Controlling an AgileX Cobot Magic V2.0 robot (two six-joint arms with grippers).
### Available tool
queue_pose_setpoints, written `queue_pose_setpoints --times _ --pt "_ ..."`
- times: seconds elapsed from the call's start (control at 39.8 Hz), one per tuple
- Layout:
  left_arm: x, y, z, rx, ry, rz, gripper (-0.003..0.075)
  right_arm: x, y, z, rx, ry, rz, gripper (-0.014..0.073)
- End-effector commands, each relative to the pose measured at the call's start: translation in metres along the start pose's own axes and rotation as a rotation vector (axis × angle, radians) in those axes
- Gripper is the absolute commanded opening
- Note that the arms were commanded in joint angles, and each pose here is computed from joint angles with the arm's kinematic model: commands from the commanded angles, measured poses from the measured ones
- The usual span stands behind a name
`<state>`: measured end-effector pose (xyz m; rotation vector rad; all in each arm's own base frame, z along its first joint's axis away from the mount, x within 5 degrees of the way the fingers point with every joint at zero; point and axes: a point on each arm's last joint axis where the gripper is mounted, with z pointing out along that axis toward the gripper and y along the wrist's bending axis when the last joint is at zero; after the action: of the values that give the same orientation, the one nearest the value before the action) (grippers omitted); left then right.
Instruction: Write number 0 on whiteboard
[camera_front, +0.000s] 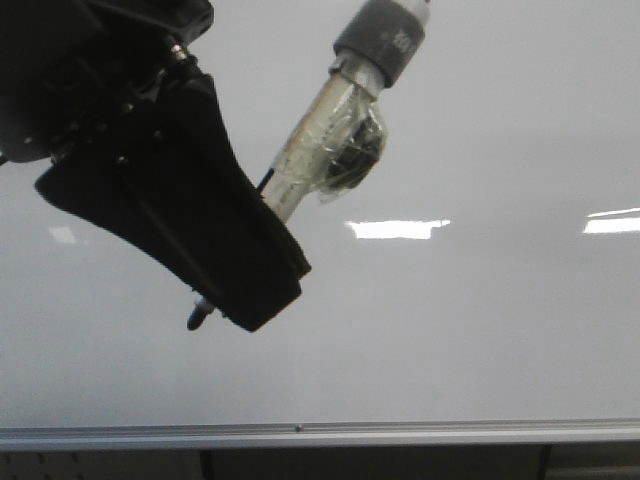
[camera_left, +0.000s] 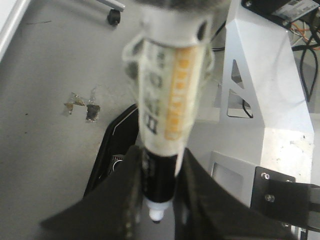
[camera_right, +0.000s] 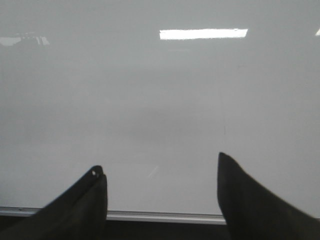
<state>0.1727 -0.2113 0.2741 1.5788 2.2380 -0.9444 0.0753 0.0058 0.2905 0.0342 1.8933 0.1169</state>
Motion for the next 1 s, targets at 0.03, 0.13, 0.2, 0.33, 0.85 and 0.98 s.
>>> queue_pose_setpoints --times 0.03,0.13,0.2,0.33,0.85,0.98 --pt "-0.011 -0.015 -0.013 0.032 -0.073 0.028 -0.0020 -0.016 0.003 -0.003 -0.025 -0.062 0.037 0.0498" --pt "-0.011 -0.015 -0.013 0.032 -0.073 0.028 -0.0020 -0.019 0.008 -0.005 -0.066 -0.002 0.060 0.0498" --pt "-0.012 -0.015 -0.013 0.034 -0.076 0.026 -0.0020 -0.025 0.013 -0.004 -0.119 0.057 0.045 0.0498" --pt "-0.012 -0.015 -0.013 0.034 -0.076 0.026 -0.0020 -0.043 0.031 0.002 -0.286 0.184 0.027 0.0498" --pt "-0.011 -0.015 -0.013 0.035 -0.075 0.027 -0.0020 -0.103 0.103 0.069 -1.068 0.559 -0.085 0.0611" --pt "-0.011 -0.015 -0.013 0.035 -0.075 0.027 -0.0020 -0.099 0.118 0.090 -1.143 0.624 -0.097 0.0613"
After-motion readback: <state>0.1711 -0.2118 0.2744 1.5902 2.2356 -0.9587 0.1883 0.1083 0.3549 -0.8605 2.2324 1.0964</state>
